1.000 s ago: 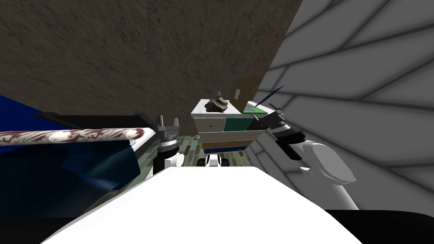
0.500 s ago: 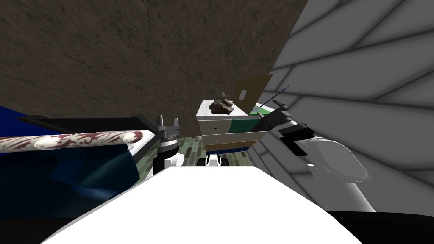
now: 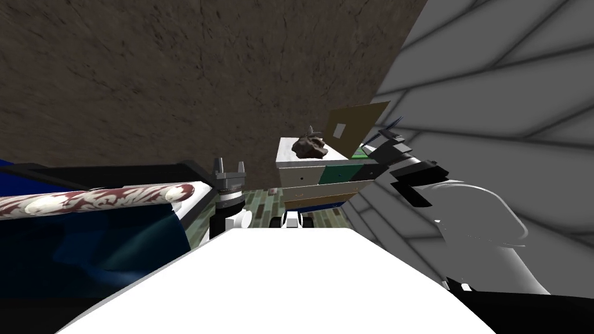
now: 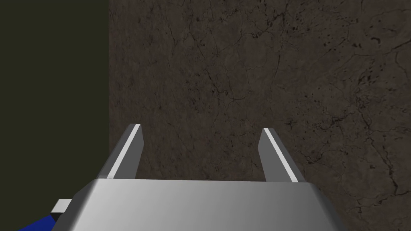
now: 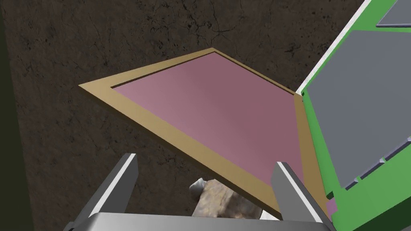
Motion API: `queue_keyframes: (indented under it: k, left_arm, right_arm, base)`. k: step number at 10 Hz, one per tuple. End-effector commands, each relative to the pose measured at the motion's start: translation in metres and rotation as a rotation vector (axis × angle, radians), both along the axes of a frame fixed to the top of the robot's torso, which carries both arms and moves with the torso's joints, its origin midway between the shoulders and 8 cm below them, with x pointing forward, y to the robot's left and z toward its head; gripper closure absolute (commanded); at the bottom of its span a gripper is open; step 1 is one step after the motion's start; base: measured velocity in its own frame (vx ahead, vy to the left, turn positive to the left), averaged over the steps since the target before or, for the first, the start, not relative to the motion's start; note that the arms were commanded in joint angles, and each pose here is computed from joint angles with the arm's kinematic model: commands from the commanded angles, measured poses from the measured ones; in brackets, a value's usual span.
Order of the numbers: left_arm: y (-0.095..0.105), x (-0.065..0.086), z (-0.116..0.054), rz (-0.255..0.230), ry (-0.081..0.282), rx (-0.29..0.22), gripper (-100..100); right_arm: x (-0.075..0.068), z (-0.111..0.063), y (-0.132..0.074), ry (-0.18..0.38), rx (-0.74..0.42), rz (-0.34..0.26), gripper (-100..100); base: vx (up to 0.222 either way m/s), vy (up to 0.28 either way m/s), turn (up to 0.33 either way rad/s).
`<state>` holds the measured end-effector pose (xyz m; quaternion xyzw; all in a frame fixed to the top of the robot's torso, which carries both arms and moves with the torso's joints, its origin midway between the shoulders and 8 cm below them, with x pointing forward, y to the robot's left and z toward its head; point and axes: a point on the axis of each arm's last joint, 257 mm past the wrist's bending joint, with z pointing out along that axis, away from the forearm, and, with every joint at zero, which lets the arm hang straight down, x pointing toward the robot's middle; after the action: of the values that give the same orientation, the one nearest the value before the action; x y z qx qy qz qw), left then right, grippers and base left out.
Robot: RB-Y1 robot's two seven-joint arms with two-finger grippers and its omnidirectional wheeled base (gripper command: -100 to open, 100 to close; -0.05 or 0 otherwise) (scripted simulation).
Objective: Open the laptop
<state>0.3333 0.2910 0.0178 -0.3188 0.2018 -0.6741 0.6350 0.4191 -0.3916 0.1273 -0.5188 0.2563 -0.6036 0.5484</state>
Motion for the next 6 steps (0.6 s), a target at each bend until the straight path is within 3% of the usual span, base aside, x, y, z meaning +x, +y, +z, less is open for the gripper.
queue_keyframes:
  k: [1, 3, 4, 6]
  left_arm:
    - [0.0, 0.0, 0.0, 0.0, 0.0, 0.0, 0]
    - [0.0, 0.0, 0.0, 0.0, 0.0, 0.0, 0]
    - [0.0, 0.0, 0.0, 0.0, 0.0, 0.0, 0]
    - [0.0, 0.0, 0.0, 0.0, 0.0, 0.0, 0]
  right_arm:
    - [0.0, 0.015, -0.012, -0.043, -0.128, -0.072, -100]
    - [0.0, 0.026, -0.017, -0.069, -0.204, -0.112, -100]
    - [0.0, 0.023, -0.015, -0.06, -0.176, -0.098, -100]
    - [0.0, 0.038, -0.019, -0.063, -0.185, -0.094, -100]
  base:
    - [0.048, 0.099, -0.031]
    - [0.031, 0.073, -0.031]
    - [0.011, 0.028, -0.007]
    - [0.093, 0.058, -0.034]
